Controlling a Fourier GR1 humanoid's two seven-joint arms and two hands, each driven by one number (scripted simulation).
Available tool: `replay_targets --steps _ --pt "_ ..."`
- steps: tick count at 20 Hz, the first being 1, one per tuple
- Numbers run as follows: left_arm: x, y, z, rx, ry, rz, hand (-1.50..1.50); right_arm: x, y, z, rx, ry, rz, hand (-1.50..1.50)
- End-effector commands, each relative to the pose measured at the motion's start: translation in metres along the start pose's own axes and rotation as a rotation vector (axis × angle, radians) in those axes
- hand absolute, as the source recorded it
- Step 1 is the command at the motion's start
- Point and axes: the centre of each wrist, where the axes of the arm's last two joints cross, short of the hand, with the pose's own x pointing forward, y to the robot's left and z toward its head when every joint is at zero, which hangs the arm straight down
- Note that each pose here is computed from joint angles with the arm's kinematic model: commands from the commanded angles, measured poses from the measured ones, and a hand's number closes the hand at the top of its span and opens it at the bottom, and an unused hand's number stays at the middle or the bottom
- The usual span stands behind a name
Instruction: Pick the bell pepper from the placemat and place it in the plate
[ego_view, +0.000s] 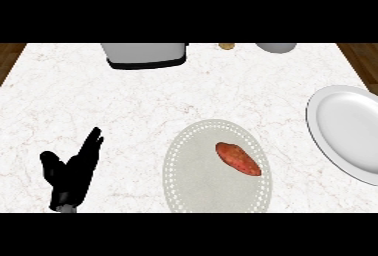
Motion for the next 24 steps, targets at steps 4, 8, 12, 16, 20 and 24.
replay_targets --steps 4,8,12,16,20,24 --pt "-0.007 -0.006 -0.002 -0.042 0.046 -0.004 0.0 0.003 -0.035 0.019 -0.294 0.151 -0.159 1.5" --pt "-0.003 -0.029 -0.001 -0.066 0.052 0.004 0.0 -0.02 -0.027 0.02 -0.351 0.225 -0.228 1.5" --pt "-0.009 -0.008 -0.005 -0.07 0.044 -0.013 0.0 -0.048 -0.039 0.005 -0.462 0.229 -0.309 1.5" --pt "0.007 -0.015 -0.022 -0.064 0.041 -0.014 0.0 -0.115 -0.063 0.004 -0.547 0.257 -0.229 1.5" --pt "-0.01 -0.011 -0.017 -0.088 0.04 -0.017 0.0 -0.17 -0.086 -0.019 -0.669 0.308 -0.191 1.5" --pt "-0.004 -0.035 -0.012 -0.099 0.022 -0.047 0.0 -0.223 -0.091 -0.048 -0.666 0.295 -0.19 1.5"
